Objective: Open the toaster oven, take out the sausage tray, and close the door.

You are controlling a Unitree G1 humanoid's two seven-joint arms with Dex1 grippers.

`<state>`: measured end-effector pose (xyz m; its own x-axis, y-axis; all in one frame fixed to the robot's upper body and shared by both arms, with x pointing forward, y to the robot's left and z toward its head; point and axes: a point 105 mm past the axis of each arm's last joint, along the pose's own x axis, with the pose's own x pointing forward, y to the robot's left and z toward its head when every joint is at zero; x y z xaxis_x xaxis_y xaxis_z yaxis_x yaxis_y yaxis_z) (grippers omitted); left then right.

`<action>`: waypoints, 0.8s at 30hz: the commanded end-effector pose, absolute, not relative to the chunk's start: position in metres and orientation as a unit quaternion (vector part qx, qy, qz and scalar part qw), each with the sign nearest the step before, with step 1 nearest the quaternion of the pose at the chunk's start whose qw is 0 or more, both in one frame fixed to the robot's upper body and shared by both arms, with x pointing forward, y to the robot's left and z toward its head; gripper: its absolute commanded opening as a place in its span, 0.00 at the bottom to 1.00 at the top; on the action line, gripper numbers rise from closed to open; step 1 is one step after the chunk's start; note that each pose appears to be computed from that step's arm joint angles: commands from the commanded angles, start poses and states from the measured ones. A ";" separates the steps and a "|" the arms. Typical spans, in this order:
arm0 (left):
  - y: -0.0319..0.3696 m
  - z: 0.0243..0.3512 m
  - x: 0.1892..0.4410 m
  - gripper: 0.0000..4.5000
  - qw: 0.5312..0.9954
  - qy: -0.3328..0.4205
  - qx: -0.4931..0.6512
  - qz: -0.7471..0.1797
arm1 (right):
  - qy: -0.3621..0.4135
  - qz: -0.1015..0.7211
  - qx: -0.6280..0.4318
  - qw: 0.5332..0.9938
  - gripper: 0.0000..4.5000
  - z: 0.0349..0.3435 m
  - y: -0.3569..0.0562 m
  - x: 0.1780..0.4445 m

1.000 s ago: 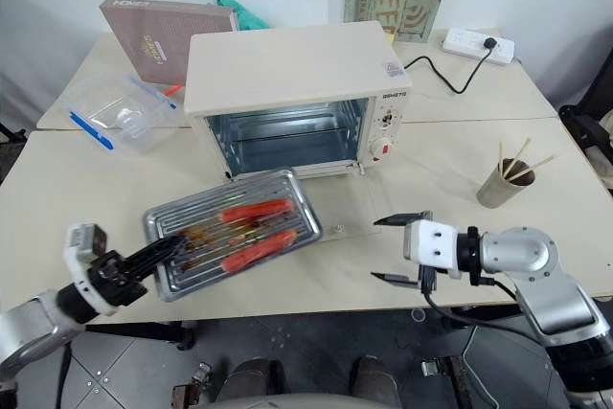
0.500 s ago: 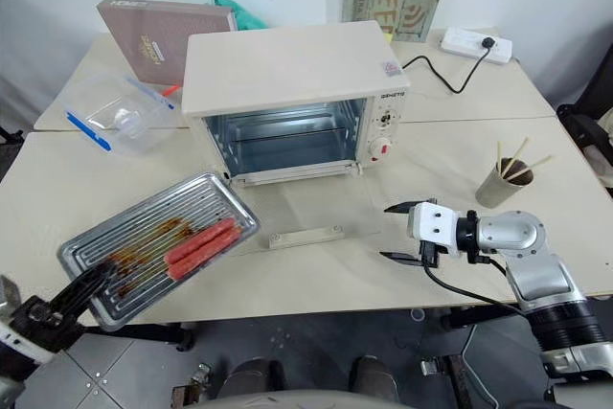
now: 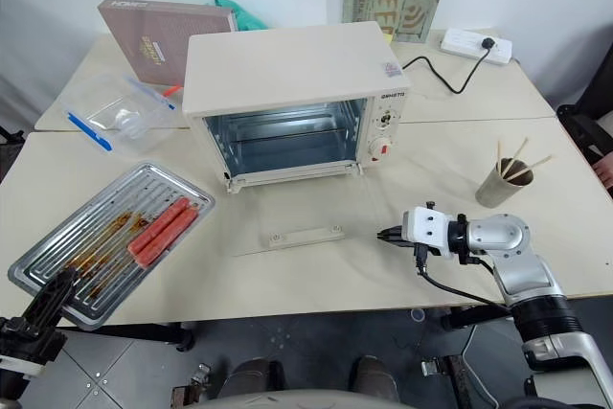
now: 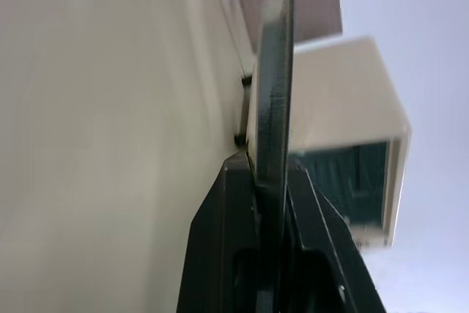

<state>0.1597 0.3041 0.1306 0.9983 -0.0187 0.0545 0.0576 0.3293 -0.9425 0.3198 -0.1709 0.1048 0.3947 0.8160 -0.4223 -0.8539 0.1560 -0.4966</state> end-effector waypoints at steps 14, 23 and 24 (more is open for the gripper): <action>0.324 0.143 0.175 0.00 0.802 -0.070 -0.593 0.017 | -0.107 0.477 -0.247 0.837 0.01 0.194 -0.144 0.348; 0.320 0.139 0.181 0.00 0.798 -0.055 -0.601 0.011 | -0.178 0.425 -0.270 0.845 0.01 0.247 -0.131 0.378; 0.318 0.137 0.181 0.00 0.796 -0.052 -0.602 0.009 | -0.189 0.415 -0.268 0.849 0.01 0.254 -0.131 0.383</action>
